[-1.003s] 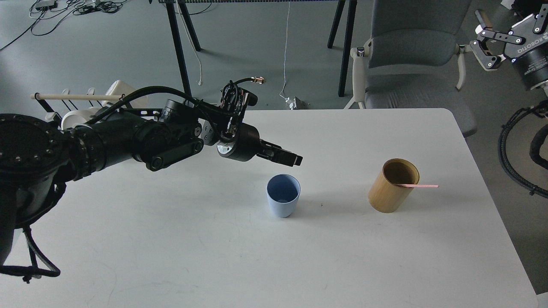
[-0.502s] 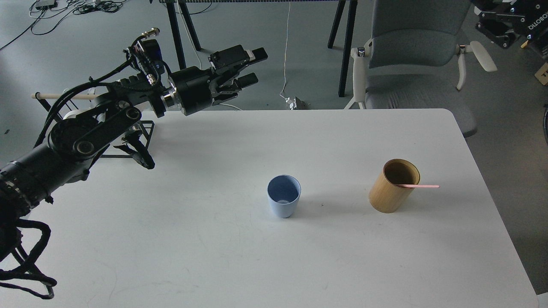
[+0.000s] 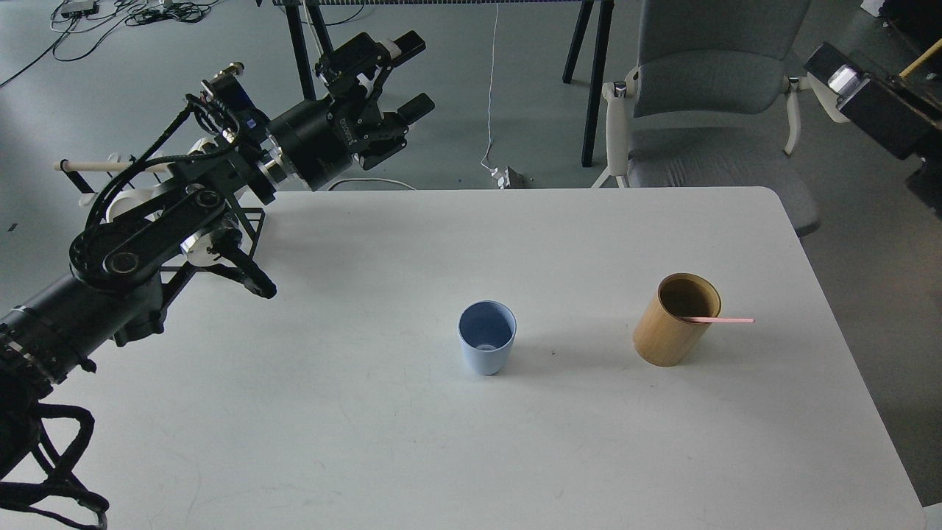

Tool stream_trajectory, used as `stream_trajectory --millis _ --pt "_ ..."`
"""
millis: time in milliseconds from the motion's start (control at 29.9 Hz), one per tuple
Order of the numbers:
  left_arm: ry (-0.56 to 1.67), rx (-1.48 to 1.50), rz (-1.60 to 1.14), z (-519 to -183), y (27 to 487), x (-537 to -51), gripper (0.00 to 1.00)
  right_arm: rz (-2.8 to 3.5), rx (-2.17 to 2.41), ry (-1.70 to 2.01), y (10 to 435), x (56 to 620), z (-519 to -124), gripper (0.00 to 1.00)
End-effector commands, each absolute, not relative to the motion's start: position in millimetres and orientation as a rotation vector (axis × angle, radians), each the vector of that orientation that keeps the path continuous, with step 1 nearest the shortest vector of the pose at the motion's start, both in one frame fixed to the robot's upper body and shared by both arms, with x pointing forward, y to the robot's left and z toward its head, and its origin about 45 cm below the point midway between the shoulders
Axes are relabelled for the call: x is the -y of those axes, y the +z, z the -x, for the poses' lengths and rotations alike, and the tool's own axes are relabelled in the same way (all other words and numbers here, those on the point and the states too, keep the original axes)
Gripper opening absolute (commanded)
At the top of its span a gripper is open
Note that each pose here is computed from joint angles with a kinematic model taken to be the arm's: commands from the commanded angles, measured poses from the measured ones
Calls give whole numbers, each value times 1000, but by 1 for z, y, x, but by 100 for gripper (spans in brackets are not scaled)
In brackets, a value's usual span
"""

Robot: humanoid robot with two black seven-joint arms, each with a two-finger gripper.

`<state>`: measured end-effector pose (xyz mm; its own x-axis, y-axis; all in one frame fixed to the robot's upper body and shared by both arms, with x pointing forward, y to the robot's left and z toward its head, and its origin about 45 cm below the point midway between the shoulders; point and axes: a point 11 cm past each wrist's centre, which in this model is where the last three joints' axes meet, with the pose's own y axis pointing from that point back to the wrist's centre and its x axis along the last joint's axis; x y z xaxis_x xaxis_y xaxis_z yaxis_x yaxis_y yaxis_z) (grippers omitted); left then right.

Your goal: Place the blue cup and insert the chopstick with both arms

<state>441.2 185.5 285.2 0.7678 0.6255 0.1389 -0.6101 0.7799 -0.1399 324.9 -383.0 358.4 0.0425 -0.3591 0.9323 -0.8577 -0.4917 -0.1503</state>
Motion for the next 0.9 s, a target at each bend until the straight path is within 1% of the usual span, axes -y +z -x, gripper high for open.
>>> stream_trajectory --millis 0,301,435,702,870 --pt "678 175 83 -440 281 -188 94 -1772 1206 1473 337 398 -308 99" --pt "681 144 80 -434 266 -184 95 -1810 964 1346 265 402 -269 99" --pt "680 143 81 -434 266 -183 95 -1817 907 1331 240 400 -260 99" --pt "691 131 73 -434 260 -186 96 -1839 849 1361 218 385 -256 98" --pt "693 123 68 -433 256 -187 97 -1831 816 1367 210 385 -254 98"
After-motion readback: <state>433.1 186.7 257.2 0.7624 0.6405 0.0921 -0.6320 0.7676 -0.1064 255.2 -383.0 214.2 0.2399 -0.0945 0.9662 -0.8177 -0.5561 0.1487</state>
